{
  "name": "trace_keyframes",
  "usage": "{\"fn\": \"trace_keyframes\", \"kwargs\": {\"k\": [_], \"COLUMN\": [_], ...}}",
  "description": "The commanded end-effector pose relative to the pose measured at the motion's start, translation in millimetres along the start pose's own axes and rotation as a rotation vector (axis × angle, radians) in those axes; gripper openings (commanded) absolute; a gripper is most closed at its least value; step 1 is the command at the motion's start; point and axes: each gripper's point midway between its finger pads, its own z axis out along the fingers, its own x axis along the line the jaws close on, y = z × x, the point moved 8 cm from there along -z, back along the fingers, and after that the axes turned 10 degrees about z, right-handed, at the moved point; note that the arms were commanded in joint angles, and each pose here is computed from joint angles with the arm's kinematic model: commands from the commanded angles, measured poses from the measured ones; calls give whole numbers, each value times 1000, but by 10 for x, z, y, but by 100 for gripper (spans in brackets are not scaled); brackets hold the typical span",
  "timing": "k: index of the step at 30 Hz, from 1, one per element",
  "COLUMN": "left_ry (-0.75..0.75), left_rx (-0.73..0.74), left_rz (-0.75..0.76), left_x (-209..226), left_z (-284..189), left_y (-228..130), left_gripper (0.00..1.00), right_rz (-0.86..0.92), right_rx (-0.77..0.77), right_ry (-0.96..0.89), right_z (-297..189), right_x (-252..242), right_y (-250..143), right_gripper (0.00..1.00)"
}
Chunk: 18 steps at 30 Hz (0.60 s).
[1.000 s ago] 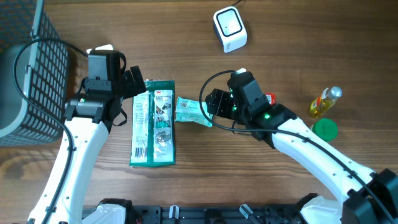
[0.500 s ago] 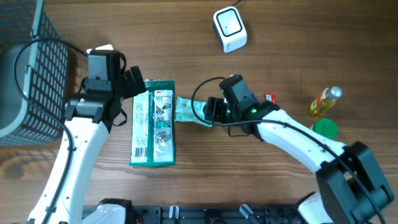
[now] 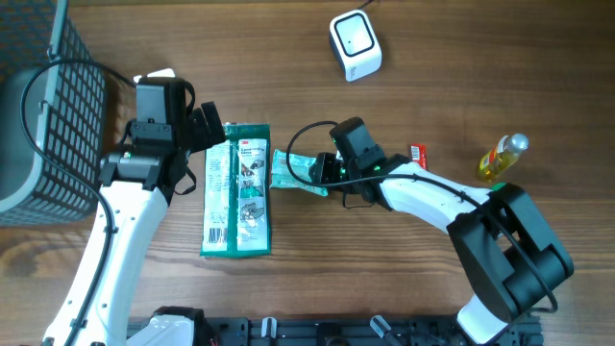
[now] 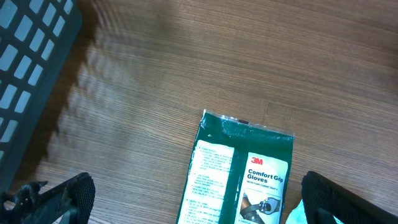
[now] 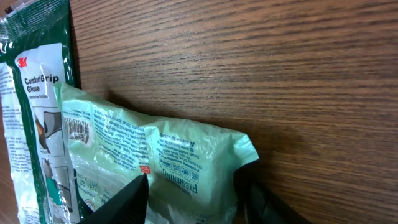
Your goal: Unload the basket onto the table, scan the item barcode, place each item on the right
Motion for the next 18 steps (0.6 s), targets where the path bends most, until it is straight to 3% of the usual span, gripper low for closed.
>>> {"fn": "trace_keyframes", "kwargs": {"k": [1,12,14,16,18], "left_ry": [5,5,5,5,5], "left_rx": [-17,-17,-17,-17,-17], "left_rz": [-22,-22,-22,-22,-22], "left_x": [18,18,18,18,18], "left_z": [-29,-29,-29,-29,-29], "left_y": [46,46,46,46,46], "left_gripper": [100,100,100,100,100], "right_rz": [9,4,3,-15,-39], "right_rx": [28,24,23,16,-4], "right_ry": [1,13,12,10,24], "right_z": [66,115,115,101,38], "right_x": [-25,-18,-19,-20,-1], "right_y": [-17,-11,-9,5,58], "right_gripper": [49,44,38,9,6]}}
